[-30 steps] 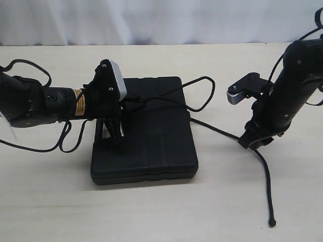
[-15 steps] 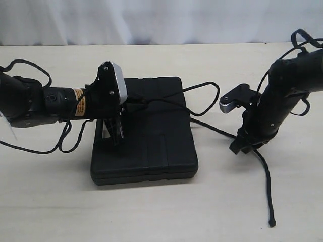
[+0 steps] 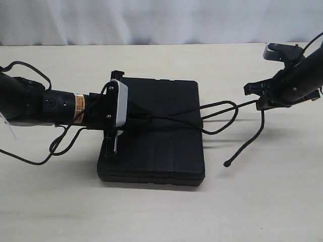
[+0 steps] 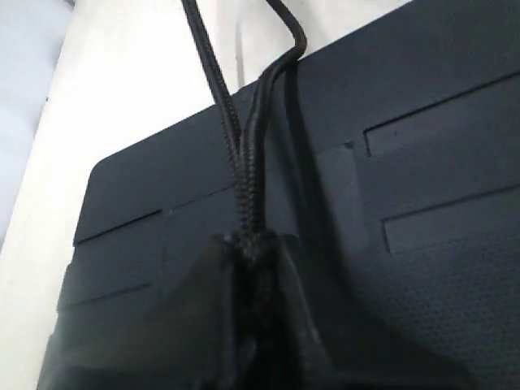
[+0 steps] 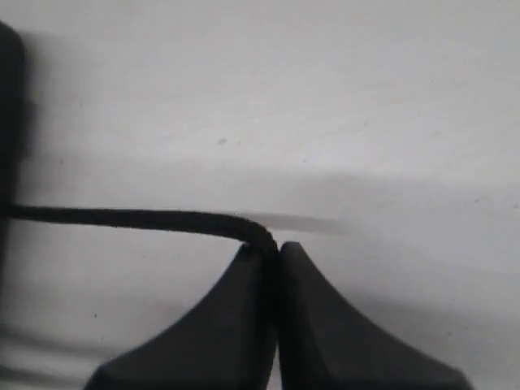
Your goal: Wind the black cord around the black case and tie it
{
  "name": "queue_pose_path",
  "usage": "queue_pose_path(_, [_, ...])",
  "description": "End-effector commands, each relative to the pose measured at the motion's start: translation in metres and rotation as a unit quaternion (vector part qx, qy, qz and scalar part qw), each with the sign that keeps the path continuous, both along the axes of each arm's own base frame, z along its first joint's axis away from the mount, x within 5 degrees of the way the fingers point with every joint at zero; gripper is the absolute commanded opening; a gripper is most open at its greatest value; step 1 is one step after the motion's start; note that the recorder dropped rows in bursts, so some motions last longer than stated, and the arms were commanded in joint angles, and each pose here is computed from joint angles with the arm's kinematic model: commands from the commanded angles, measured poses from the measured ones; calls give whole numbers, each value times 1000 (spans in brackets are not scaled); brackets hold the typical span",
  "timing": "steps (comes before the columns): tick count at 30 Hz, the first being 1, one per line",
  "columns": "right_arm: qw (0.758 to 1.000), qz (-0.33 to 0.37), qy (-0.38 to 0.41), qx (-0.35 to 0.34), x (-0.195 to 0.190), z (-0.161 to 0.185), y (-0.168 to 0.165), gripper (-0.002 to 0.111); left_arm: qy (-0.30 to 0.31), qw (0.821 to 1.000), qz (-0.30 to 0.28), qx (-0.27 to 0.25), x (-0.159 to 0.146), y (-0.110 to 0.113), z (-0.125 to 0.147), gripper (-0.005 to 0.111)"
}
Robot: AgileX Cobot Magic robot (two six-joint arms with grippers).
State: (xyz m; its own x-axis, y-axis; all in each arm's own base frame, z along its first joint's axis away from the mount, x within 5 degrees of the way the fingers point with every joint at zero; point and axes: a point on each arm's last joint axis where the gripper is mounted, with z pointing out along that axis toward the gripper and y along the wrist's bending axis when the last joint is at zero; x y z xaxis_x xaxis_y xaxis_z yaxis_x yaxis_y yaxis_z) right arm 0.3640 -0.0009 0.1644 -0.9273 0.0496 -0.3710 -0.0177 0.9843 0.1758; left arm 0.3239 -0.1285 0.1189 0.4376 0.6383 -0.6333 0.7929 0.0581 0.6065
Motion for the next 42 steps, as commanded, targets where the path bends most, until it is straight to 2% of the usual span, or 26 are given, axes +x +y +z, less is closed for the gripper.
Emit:
queue_pose_path(1, [997,-29,-64,-19,12,6,-12,4,-33,998,-50,-17,-6,-6,9,0])
queue_pose_path(4, [996,-34,-74,-19,19,6,-13,4,-55,996,-71,17,-7,-4,6,0])
queue_pose_path(10, [997,-37,-63,-2,33,3,-11,4,-72,991,-63,95,-3,4,-3,0])
queue_pose_path(16, [997,-44,-59,24,42,6,-8,4,-129,974,-115,149,-4,6,-6,0])
queue_pose_path(20, [997,-36,-57,40,44,11,-5,4,-139,974,-110,144,-3,5,-4,0])
queue_pose_path(25, [997,-11,-35,62,47,26,0,4,-154,977,-110,96,-3,0,3,0])
queue_pose_path(38, [996,12,-5,88,47,38,5,4,-145,979,-91,112,0,3,1,0])
queue_pose_path(42, [992,48,17,119,41,39,13,4,-145,980,-85,110,0,3,1,0])
